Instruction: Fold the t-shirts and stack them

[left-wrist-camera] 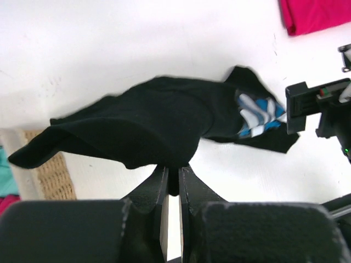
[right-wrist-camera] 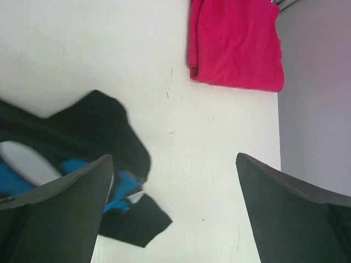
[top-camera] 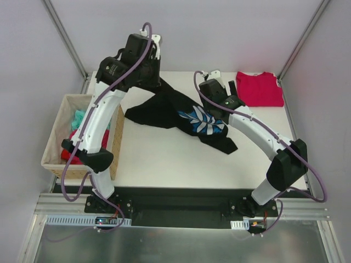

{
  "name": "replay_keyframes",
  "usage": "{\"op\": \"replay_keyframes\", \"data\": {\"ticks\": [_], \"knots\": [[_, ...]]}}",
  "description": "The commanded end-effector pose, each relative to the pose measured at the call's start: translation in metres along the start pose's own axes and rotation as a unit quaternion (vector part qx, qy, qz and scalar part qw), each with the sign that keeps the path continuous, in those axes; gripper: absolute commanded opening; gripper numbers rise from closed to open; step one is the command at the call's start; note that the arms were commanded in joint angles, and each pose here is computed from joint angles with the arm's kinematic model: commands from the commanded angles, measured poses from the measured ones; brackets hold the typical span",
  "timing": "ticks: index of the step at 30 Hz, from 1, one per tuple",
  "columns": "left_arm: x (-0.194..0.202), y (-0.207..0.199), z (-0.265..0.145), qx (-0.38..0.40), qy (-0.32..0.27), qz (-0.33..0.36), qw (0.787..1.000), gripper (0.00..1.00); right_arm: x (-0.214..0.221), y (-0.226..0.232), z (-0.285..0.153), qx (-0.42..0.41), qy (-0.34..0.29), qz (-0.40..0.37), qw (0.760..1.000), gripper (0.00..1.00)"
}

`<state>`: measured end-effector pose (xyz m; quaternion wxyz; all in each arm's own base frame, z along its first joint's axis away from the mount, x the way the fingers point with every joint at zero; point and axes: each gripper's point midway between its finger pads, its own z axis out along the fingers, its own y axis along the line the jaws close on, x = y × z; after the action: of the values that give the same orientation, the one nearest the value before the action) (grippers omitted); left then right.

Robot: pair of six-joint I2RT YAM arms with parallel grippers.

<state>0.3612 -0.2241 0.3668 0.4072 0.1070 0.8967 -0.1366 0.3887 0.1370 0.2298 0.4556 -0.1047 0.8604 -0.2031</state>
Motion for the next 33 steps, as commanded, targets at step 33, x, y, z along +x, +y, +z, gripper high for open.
{"op": "replay_keyframes", "data": {"ticks": [33], "knots": [[-0.093, -0.184, -0.158, 0.43, -0.255, 0.123, 0.857, 0.01, -0.024, -0.092, -0.032, 0.114, -0.073, 0.134, 0.982, 0.99]]}}
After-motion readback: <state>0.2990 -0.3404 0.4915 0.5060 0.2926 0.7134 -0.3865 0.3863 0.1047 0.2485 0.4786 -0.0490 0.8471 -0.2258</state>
